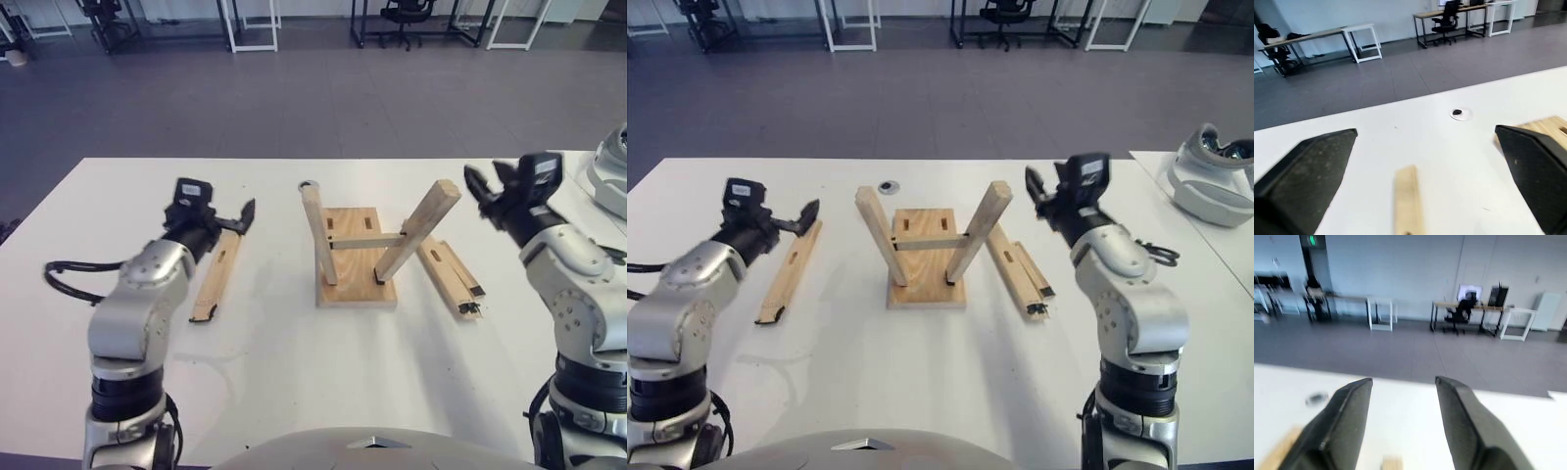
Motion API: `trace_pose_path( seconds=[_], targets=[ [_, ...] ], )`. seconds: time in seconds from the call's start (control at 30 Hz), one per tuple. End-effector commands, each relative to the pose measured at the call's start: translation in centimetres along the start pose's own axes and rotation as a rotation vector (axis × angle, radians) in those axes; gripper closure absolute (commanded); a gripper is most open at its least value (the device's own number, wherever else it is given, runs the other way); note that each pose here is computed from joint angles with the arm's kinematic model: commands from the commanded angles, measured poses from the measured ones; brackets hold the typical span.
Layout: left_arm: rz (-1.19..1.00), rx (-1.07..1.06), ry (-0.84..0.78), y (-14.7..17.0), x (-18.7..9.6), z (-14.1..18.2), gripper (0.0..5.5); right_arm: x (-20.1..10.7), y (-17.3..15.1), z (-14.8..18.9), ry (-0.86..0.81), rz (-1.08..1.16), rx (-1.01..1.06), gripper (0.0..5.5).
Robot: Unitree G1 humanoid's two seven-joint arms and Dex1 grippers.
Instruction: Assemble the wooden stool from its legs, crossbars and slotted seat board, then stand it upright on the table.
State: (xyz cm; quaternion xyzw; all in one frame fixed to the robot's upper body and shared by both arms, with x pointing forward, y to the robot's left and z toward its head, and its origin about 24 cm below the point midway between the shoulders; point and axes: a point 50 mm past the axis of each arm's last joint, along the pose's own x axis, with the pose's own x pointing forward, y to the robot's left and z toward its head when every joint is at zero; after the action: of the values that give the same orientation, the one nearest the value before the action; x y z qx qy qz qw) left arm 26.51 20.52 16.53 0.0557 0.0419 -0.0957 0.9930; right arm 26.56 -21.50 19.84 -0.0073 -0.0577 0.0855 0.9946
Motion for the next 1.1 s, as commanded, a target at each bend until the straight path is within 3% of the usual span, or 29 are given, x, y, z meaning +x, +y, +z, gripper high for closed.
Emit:
trace_pose_path(
  seconds=[0.03,0.13,0.2,0.3,0.33,0.4,0.53,0.7,0.8,0.93,1.03,1.1],
  targets=[
    [-0.329,-0.194,-0.397,-3.4,0.7,8.2,0.28,0.8,1.7,4.7,-0.257,0.211,0.133,3.11],
    [-0.554,-0.230,-0.386,-7.3,0.6,8.4,0.28,0.7,3.7,5.1,-0.258,0.369,0.205,3.11],
    [-0.557,-0.238,-0.237,-8.1,2.0,5.6,0.28,0.8,4.6,2.5,-0.101,0.405,0.196,3.11],
    [-0.599,-0.269,0.053,-9.9,3.5,0.1,0.28,0.7,4.9,-3.7,0.264,0.377,0.146,3.11],
    [-0.622,-0.272,0.097,-10.5,3.4,-0.8,0.28,0.7,4.9,-4.4,0.294,0.367,0.149,3.11],
    [-0.645,-0.279,0.080,-10.8,3.3,-0.4,0.28,1.1,5.0,-3.4,0.235,0.376,0.177,3.11],
    [-0.654,-0.369,-0.110,-9.8,2.9,3.7,0.28,2.0,4.7,0.1,0.026,0.372,0.229,3.11],
    [-0.681,-0.435,-0.362,-7.6,2.3,9.2,0.28,2.5,2.8,3.8,-0.186,0.322,0.293,3.11],
    [-0.645,-0.431,-0.459,-5.5,2.1,11.0,0.28,3.3,1.2,1.9,-0.073,0.255,0.172,3.11],
    [-0.511,-0.376,-0.429,-2.3,1.4,9.4,0.28,2.9,1.0,-3.8,0.170,0.351,-0.022,3.11],
    [-0.463,-0.248,-0.380,0.6,-0.8,7.4,0.28,1.0,4.9,-3.9,0.152,0.653,-0.027,3.11],
    [-0.312,0.007,-0.155,4.7,-2.7,3.3,0.28,0.4,8.6,-3.5,0.112,0.821,-0.003,3.11]
  ],
)
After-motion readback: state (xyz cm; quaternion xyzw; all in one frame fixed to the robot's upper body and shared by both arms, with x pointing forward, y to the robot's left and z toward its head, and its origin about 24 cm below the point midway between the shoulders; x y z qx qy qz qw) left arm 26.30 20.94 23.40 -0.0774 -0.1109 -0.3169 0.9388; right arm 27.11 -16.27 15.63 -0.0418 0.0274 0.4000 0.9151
